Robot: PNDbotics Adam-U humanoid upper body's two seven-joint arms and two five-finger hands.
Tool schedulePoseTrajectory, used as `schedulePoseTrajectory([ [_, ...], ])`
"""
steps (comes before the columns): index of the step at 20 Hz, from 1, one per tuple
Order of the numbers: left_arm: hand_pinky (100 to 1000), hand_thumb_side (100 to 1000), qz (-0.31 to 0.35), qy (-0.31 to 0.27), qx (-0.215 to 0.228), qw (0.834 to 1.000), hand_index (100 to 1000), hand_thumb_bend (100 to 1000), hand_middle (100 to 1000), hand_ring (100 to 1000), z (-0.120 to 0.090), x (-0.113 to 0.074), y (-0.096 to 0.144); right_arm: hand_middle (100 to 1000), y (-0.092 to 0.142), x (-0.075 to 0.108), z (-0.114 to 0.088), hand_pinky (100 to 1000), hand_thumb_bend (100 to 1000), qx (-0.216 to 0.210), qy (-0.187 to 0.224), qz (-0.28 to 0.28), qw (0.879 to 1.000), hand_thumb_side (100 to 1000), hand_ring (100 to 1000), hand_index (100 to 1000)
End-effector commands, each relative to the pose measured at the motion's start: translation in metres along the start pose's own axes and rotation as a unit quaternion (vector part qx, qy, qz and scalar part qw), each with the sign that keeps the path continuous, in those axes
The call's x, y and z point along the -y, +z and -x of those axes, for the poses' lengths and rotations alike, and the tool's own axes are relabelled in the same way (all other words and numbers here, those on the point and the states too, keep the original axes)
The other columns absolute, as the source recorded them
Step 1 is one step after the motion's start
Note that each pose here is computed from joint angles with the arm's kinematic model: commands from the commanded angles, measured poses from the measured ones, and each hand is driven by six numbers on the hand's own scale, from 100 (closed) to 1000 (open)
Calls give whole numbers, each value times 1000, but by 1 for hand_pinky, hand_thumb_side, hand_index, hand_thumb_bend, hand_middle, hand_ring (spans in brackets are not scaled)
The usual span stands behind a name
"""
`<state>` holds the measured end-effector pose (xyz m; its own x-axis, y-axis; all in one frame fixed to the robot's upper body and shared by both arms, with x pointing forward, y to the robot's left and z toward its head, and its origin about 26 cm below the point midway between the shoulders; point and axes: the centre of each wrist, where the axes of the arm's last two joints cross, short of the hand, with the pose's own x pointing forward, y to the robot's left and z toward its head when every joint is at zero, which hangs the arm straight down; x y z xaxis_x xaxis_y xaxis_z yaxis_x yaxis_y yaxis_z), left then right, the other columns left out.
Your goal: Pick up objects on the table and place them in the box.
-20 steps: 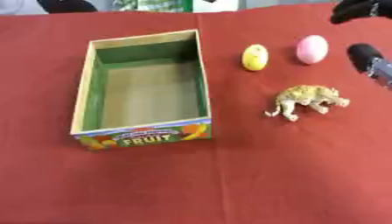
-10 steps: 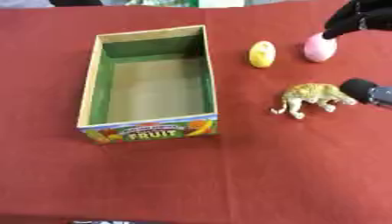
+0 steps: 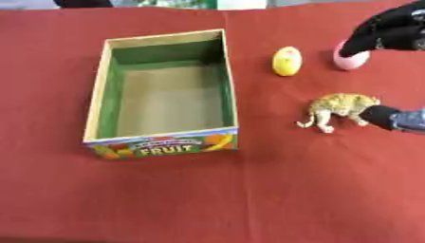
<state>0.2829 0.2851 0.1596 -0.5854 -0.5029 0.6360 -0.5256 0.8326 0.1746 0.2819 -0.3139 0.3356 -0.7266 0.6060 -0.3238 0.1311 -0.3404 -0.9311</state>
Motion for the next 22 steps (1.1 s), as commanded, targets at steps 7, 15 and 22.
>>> schedulePoseTrajectory([
  [7,524,889,7,5,15,1000,742,100,672,601,-6,-1,-5,860,-7,4,-1,886,362,-35,-2,-40,999,864,931,964],
  [15,525,889,10,9,15,1000,736,100,671,602,-6,0,-5,855,-15,-6,9,879,351,-73,-19,-48,996,864,925,948],
  [22,525,888,11,13,16,1000,731,100,669,602,-7,2,-6,862,-25,-22,20,878,358,-102,-24,-71,992,851,924,945],
])
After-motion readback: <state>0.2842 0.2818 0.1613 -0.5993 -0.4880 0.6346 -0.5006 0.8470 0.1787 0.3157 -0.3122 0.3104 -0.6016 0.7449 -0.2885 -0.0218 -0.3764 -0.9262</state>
